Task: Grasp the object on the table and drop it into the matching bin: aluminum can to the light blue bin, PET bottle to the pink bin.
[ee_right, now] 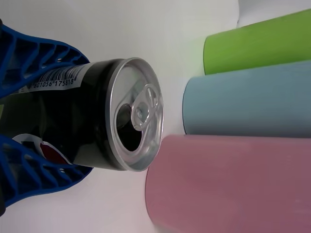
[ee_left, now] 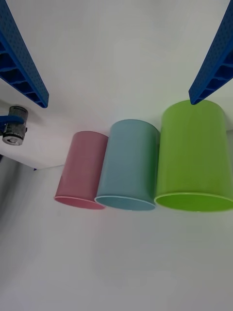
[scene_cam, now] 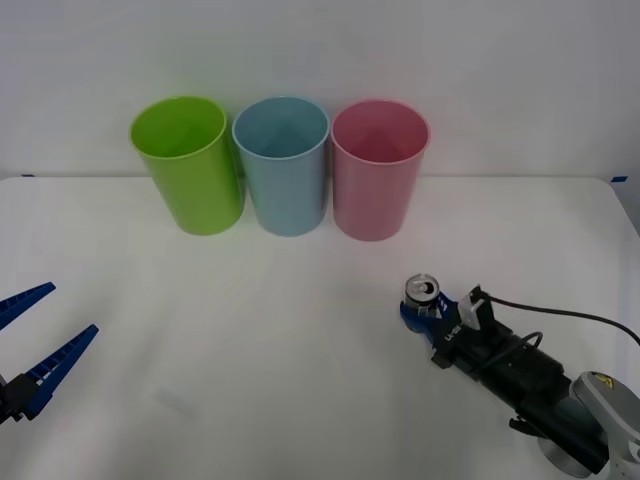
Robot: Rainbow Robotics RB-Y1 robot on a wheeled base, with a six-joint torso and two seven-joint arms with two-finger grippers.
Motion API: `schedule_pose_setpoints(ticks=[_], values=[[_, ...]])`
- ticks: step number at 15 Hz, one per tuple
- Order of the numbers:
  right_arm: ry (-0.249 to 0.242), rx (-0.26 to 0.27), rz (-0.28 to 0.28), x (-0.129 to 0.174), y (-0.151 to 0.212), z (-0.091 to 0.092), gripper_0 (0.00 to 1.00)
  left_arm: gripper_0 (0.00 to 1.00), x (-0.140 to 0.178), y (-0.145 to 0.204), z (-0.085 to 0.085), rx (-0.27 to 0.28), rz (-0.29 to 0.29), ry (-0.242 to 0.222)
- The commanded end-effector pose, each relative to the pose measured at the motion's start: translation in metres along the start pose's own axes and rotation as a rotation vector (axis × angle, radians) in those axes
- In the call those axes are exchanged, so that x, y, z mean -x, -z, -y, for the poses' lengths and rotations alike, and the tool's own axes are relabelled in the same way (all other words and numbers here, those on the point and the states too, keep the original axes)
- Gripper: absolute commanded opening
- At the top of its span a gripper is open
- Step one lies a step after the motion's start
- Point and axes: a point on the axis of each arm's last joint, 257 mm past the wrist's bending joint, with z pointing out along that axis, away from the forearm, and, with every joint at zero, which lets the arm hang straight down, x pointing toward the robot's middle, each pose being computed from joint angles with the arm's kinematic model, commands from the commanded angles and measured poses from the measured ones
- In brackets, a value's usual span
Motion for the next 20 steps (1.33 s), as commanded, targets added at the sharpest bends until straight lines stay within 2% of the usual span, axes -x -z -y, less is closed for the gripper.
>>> schedule_pose_setpoints(ticks=[1,6,8,10,15,17,20], values=[[0.000,0.003,0.025,0.008,0.002,0.002,0.00,1.00,0.000,0.000,0.000,0.000,0.000,0.000],[0.015,-0.001,0.090,0.043,0.007,0.008,0.00,1.00,0.000,0.000,0.000,0.000,0.000,0.000],[0.021,-0.007,0.125,0.066,0.015,0.009,0.00,1.00,0.000,0.000,0.000,0.000,0.000,0.000],[-0.019,0.015,0.161,0.092,0.021,0.004,0.00,1.00,0.000,0.000,0.000,0.000,0.000,0.000],[-0.065,0.093,0.264,0.160,0.031,-0.010,0.00,1.00,0.000,0.000,0.000,0.000,0.000,0.000],[-0.056,0.121,0.291,0.185,0.035,-0.010,0.00,1.00,0.000,0.000,0.000,0.000,0.000,0.000],[0.005,0.157,0.311,0.211,0.030,-0.007,0.00,1.00,0.000,0.000,0.000,0.000,0.000,0.000]])
